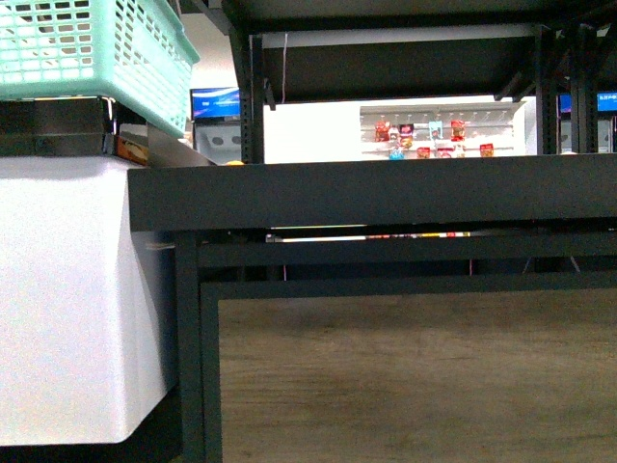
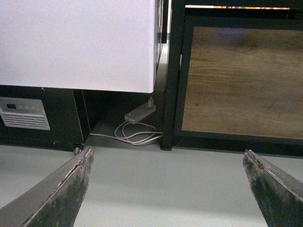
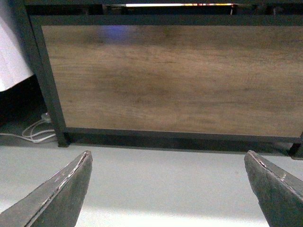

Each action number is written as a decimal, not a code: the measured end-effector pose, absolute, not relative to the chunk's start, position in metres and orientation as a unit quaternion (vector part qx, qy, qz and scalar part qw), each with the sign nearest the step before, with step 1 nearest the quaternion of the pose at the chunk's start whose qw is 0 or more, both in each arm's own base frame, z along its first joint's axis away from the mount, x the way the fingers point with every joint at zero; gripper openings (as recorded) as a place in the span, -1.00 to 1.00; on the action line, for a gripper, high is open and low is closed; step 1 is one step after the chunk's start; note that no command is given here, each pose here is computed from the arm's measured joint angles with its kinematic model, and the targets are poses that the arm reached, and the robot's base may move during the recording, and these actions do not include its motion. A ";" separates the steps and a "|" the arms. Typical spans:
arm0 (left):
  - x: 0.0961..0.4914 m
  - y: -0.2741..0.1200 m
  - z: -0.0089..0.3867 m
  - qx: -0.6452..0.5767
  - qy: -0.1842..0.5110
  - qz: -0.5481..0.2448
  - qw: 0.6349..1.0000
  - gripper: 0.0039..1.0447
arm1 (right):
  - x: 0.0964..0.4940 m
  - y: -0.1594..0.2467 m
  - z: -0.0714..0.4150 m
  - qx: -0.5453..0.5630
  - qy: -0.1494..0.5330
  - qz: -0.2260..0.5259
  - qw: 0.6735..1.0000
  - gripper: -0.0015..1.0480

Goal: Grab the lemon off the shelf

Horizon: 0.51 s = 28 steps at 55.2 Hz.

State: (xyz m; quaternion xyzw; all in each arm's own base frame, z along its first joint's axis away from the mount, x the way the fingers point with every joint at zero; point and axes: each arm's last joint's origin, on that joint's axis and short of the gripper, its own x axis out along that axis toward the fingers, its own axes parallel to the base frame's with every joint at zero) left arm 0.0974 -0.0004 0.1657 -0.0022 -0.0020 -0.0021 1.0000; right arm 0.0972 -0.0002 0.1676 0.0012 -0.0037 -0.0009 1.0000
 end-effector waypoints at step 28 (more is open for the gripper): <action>0.097 0.000 0.166 -0.002 -0.002 -0.002 1.000 0.86 | 0.097 0.000 0.168 0.001 -0.004 -0.001 1.000 0.85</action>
